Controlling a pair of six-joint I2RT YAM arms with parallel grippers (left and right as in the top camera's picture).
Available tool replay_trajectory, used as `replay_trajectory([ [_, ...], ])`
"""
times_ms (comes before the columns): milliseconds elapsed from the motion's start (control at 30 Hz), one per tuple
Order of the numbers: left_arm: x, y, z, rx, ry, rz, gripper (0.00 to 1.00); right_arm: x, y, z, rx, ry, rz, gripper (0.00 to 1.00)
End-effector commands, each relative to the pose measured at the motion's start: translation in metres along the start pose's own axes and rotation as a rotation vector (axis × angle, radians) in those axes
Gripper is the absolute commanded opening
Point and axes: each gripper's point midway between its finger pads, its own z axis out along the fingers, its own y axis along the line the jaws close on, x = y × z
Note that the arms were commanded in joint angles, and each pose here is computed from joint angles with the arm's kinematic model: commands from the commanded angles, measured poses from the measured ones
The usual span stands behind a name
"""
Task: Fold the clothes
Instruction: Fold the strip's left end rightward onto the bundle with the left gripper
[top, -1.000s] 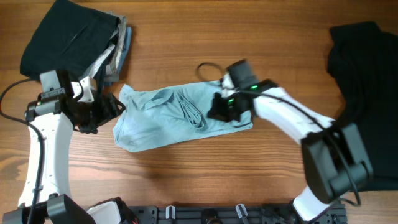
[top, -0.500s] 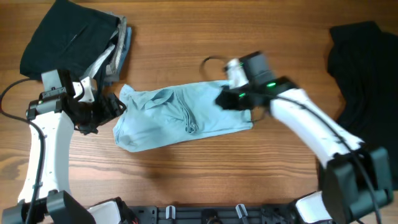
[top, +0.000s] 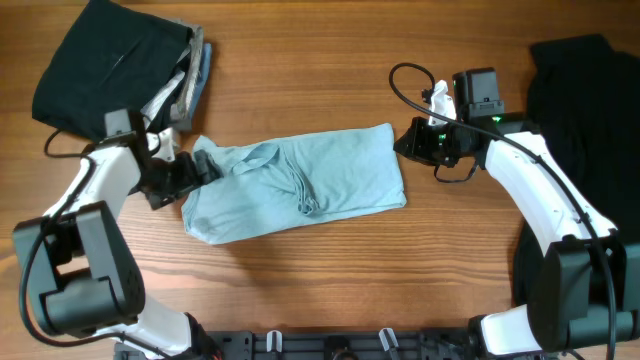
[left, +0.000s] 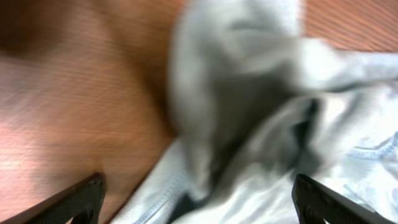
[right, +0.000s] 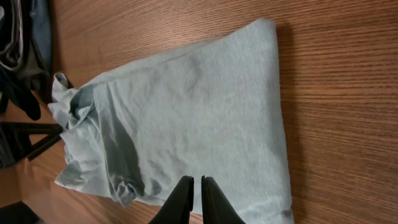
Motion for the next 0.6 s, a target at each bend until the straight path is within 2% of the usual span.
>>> replay_trajectory([
  [0, 0.021, -0.017, 0.037, 0.021, 0.104, 0.167, 0.94, -0.002, 0.007, -0.003, -0.026, -0.004, -0.029, 0.1],
  [100, 0.032, -0.028, 0.053, 0.022, 0.155, 0.235, 0.84, 0.0, 0.007, -0.003, -0.024, 0.003, -0.025, 0.11],
  [167, 0.036, -0.027, 0.056, 0.0, 0.172, 0.248, 0.62, 0.0, 0.006, -0.003, -0.023, 0.005, -0.024, 0.11],
  [200, 0.037, -0.025, 0.056, -0.007, 0.176, 0.241, 0.45, 0.001, 0.006, -0.003, -0.023, 0.007, -0.022, 0.11],
  [233, 0.039, -0.024, 0.055, -0.013, 0.185, 0.234, 0.33, 0.001, 0.006, -0.003, -0.022, 0.009, -0.021, 0.11],
  [300, 0.044, -0.014, 0.053, -0.049, 0.209, 0.215, 0.11, 0.001, 0.006, -0.003, -0.022, 0.009, -0.025, 0.11],
  [333, 0.048, -0.009, 0.051, -0.068, 0.226, 0.203, 0.09, 0.001, 0.006, -0.003, -0.022, 0.009, -0.026, 0.11],
  [367, 0.05, -0.006, 0.049, -0.071, 0.237, 0.189, 0.23, 0.001, 0.006, -0.003, -0.022, 0.009, -0.028, 0.11],
  [400, 0.053, -0.001, 0.047, -0.077, 0.25, 0.173, 0.66, 0.001, 0.006, -0.003, -0.022, 0.009, -0.028, 0.11],
  [433, 0.055, 0.003, 0.045, -0.093, 0.26, 0.166, 0.74, 0.001, 0.006, -0.003, -0.022, 0.009, -0.031, 0.11],
  [467, 0.056, 0.009, 0.044, -0.121, 0.266, 0.144, 0.91, 0.002, 0.006, -0.003, -0.022, 0.011, -0.04, 0.11],
  [500, 0.056, 0.027, 0.04, -0.214, 0.263, 0.056, 0.99, 0.003, 0.005, -0.003, -0.02, 0.015, -0.043, 0.11],
  [567, 0.055, 0.044, 0.034, -0.26, 0.255, -0.02, 1.0, 0.004, 0.005, -0.003, -0.019, 0.02, -0.045, 0.11],
])
